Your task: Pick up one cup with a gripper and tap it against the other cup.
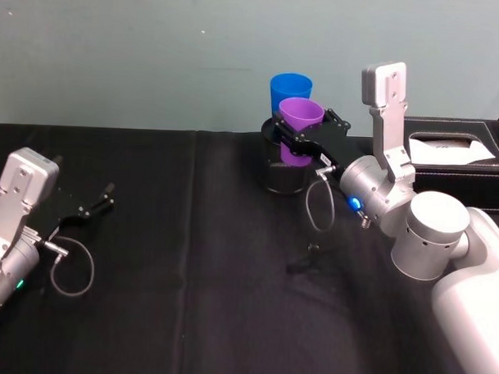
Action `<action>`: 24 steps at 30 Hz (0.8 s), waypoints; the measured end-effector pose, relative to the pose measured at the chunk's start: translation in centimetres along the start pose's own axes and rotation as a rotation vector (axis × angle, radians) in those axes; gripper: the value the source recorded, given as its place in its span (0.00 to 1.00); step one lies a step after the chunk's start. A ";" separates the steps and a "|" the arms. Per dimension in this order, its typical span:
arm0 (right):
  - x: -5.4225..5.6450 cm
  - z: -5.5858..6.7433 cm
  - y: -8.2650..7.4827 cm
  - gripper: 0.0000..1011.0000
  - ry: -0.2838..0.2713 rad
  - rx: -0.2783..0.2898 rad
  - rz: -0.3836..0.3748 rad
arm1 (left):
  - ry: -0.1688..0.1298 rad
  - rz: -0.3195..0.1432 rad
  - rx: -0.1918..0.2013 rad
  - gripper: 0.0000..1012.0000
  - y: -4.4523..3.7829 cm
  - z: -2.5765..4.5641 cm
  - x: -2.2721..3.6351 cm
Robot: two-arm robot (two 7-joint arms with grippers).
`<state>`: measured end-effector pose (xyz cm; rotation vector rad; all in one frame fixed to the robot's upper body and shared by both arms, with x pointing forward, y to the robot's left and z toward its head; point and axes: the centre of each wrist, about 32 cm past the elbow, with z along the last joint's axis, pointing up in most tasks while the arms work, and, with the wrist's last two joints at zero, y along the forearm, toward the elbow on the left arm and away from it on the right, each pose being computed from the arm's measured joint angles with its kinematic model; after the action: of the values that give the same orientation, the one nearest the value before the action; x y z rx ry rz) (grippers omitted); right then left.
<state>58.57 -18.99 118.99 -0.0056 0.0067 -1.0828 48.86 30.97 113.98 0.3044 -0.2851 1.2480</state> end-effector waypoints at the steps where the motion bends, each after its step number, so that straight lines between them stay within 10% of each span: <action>1: 0.0 0.0 0.0 0.72 0.000 0.000 0.000 | 0.000 0.000 0.000 0.99 0.00 0.00 0.00; 24: 0.0 0.0 0.0 0.72 0.000 0.000 0.000 | 0.000 0.000 0.000 0.99 0.00 0.00 0.00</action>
<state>58.58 -18.99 118.99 -0.0057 0.0066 -1.0828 48.86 30.97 113.98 0.3044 -0.2850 1.2480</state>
